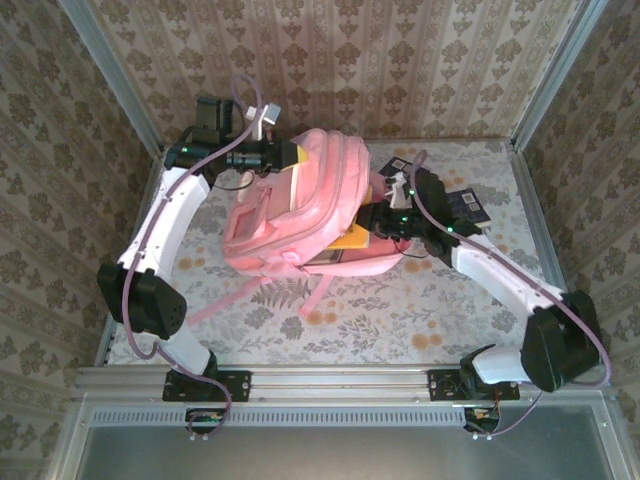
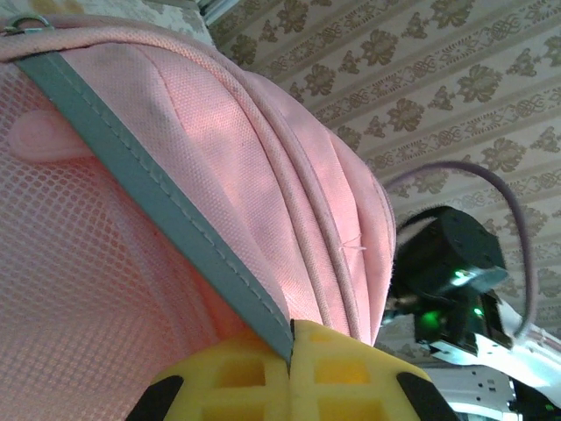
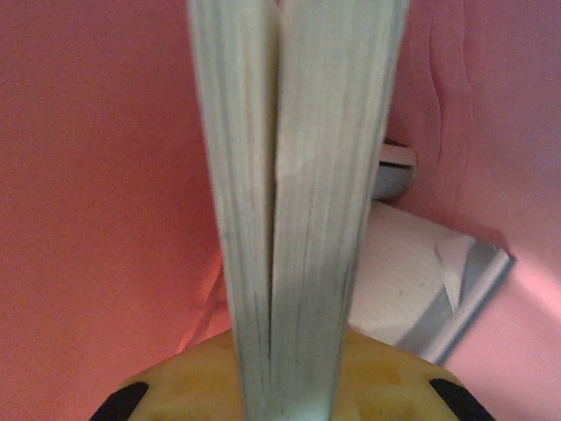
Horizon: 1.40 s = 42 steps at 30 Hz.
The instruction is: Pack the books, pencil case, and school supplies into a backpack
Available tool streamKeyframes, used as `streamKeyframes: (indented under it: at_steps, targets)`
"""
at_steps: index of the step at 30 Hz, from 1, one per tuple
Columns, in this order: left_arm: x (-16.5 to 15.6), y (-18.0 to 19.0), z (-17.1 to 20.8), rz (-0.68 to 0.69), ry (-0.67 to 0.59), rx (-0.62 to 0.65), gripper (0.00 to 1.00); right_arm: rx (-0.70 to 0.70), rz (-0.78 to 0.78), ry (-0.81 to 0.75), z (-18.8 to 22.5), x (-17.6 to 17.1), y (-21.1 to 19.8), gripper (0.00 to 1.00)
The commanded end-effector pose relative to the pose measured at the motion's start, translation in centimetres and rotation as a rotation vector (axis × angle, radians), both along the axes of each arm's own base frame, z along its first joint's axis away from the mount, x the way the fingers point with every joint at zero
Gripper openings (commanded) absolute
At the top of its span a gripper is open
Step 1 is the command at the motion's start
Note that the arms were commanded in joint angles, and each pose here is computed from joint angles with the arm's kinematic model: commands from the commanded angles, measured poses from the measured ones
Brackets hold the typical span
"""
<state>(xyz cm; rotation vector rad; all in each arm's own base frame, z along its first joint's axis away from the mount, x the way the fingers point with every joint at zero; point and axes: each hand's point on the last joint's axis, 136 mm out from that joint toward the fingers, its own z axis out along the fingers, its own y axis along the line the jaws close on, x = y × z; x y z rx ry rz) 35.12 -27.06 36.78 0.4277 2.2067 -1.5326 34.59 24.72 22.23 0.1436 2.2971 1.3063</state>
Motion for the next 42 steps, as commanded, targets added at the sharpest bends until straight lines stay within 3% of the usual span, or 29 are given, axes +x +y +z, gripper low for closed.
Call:
streamKeyframes:
  at_steps: [1,4,6,8,10,14,16,20,33,37,42]
  targets:
    - [-2.1,-0.8,6.1,-0.124,-0.249,-0.127,0.00,0.065,-0.067,-0.044,1.5,4.0,2.2,0.02]
    - [-2.1,-0.9,6.1,-0.122,-0.249,-0.128,0.00,0.056,-0.049,0.001,-1.0,5.3,4.9,0.00]
    - [-1.9,-0.9,5.8,-0.113,-0.244,-0.122,0.00,0.024,-0.031,0.027,-2.9,5.8,6.5,0.07]
    - [-1.4,-0.8,5.2,-0.099,-0.231,-0.112,0.00,-0.057,-0.054,0.066,-4.8,6.2,6.2,0.40]
    - [-0.7,-0.6,4.3,-0.082,-0.212,-0.097,0.00,-0.147,-0.121,0.044,-5.2,6.1,4.2,0.63]
    - [1.4,0.8,1.9,0.014,-0.174,-0.023,0.00,-0.279,-0.160,-0.068,-2.7,4.5,0.9,0.88]
    - [2.3,1.7,1.1,0.059,-0.163,0.004,0.00,-0.331,-0.149,-0.088,-2.1,3.6,-0.2,0.94]
    - [3.7,3.7,-0.7,0.151,-0.147,0.081,0.00,-0.407,-0.163,-0.112,-1.3,1.7,-2.8,0.99]
    - [4.5,12.7,-5.2,0.509,-0.202,0.502,0.00,-0.493,-0.372,-0.198,1.8,-5.0,-11.7,0.98]
    - [4.8,12.9,-7.1,0.498,-0.160,0.545,0.00,-0.500,-0.395,-0.186,1.3,-6.8,-13.0,0.97]
    - [4.7,10.5,-10.9,0.398,-0.059,0.531,0.00,-0.518,-0.425,-0.140,0.0,-8.3,-14.4,0.95]
